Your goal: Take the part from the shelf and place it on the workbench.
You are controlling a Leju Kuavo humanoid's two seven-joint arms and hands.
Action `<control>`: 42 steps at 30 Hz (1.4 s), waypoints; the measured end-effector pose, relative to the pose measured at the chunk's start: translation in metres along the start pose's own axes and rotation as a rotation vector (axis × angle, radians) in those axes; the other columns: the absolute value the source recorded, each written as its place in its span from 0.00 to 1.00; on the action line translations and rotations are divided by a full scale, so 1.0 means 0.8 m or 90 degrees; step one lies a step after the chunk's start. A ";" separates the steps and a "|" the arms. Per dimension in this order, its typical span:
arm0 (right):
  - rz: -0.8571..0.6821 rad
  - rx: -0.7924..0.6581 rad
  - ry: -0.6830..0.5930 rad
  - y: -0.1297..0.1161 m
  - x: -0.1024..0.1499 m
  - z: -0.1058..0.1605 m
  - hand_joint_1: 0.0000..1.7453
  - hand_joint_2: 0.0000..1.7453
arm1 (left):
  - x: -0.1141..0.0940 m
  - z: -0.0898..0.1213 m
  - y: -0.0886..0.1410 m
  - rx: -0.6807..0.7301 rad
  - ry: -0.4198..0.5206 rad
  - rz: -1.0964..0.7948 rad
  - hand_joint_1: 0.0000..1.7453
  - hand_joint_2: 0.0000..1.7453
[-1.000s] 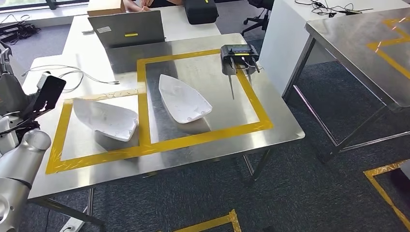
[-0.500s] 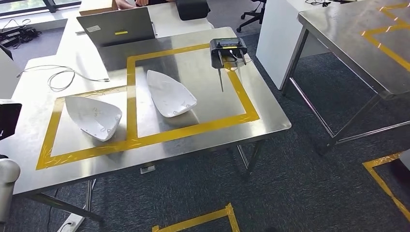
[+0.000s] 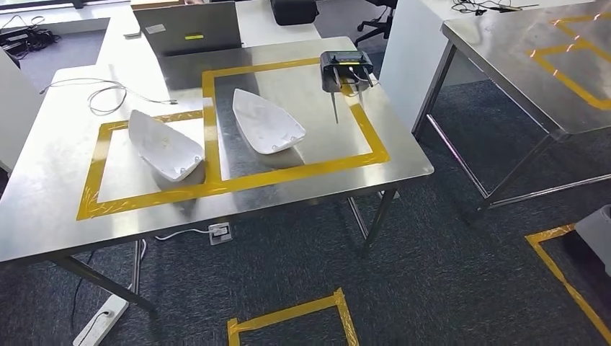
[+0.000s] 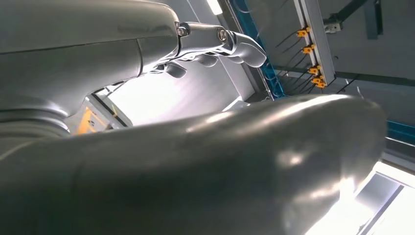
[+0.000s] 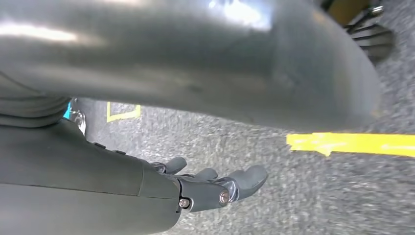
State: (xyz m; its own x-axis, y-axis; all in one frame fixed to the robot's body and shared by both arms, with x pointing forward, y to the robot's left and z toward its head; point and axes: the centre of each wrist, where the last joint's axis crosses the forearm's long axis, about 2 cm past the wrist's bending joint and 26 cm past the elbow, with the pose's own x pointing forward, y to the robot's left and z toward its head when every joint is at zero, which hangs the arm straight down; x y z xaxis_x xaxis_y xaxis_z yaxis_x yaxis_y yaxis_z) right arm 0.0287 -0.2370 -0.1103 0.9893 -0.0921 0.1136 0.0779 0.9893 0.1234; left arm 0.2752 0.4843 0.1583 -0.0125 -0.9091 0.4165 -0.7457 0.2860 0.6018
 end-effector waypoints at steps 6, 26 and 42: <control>0.010 -0.001 -0.012 -0.004 0.004 0.000 0.00 0.00 | 0.000 0.098 0.001 -0.034 0.089 0.034 0.00 0.00; 0.007 -0.013 0.036 -0.015 0.007 0.000 0.00 0.00 | 0.040 0.461 -0.053 -0.683 1.191 -0.018 0.00 0.00; 0.064 -0.028 -0.024 -0.029 0.020 0.001 0.00 0.00 | 0.071 0.457 -0.080 -0.856 0.967 0.089 0.00 0.00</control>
State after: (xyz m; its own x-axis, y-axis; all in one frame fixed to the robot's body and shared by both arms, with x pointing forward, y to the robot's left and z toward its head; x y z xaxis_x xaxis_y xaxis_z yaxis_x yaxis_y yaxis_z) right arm 0.0426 -0.2613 -0.1109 0.9871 0.0053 0.1598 -0.0161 0.9977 0.0665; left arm 0.0785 0.3035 -0.1058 0.9735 -0.1336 0.1857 0.0854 0.9653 0.2469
